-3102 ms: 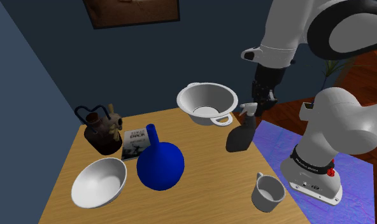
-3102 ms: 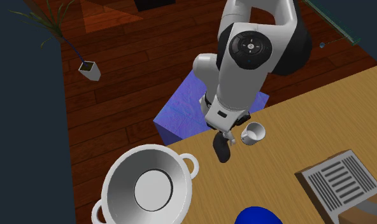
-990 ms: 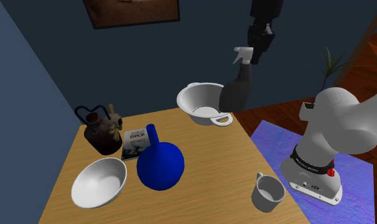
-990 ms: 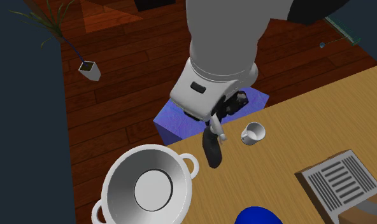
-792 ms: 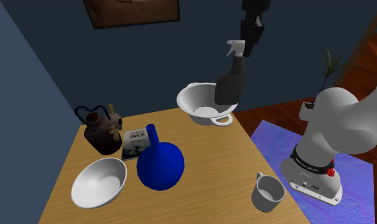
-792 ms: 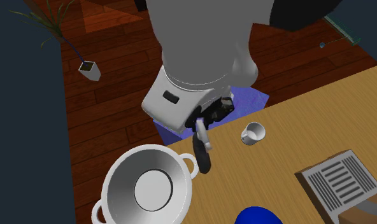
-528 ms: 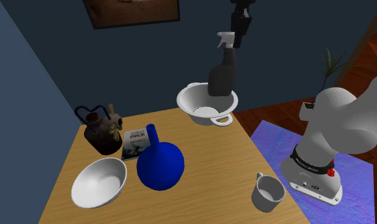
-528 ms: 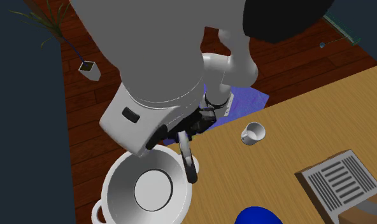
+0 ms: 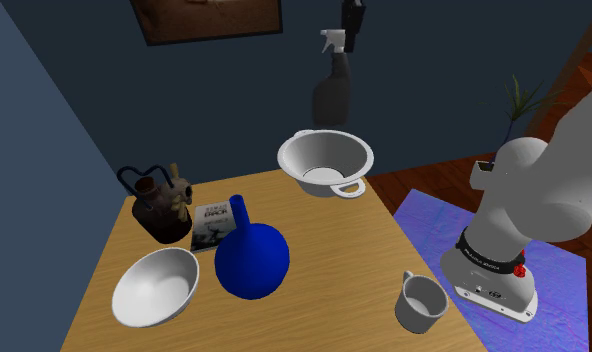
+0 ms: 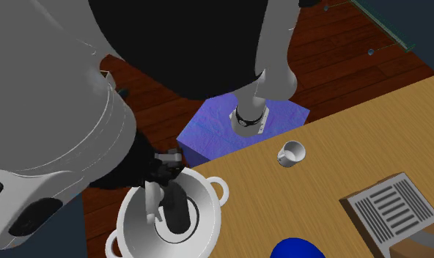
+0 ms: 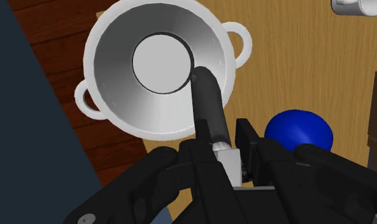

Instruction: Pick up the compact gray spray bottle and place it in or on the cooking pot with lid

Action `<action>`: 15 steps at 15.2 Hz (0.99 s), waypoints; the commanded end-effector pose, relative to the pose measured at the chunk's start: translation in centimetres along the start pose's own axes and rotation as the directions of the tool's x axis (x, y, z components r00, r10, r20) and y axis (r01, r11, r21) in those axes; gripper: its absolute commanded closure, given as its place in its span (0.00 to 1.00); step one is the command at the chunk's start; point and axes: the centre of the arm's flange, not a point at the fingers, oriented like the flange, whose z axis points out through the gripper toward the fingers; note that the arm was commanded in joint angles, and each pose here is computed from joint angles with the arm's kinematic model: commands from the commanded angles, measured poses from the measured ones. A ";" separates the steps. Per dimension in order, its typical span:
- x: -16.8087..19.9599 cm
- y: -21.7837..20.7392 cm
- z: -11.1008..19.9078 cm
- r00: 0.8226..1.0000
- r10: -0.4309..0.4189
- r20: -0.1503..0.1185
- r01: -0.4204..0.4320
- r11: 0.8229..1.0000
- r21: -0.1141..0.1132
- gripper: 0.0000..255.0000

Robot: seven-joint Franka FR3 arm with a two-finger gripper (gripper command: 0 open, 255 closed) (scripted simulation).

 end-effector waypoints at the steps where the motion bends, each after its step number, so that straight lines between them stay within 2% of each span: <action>1: 1.0 2.2 -1.0 1.000 -0.001 0.000 0.001 1.000 -0.002 1.00; 4: 2.5 5.7 -2.2 1.000 -0.001 0.000 0.001 1.000 -0.002 1.00; 15: 2.2 6.1 3.6 1.000 -0.001 0.000 0.001 1.000 -0.002 1.00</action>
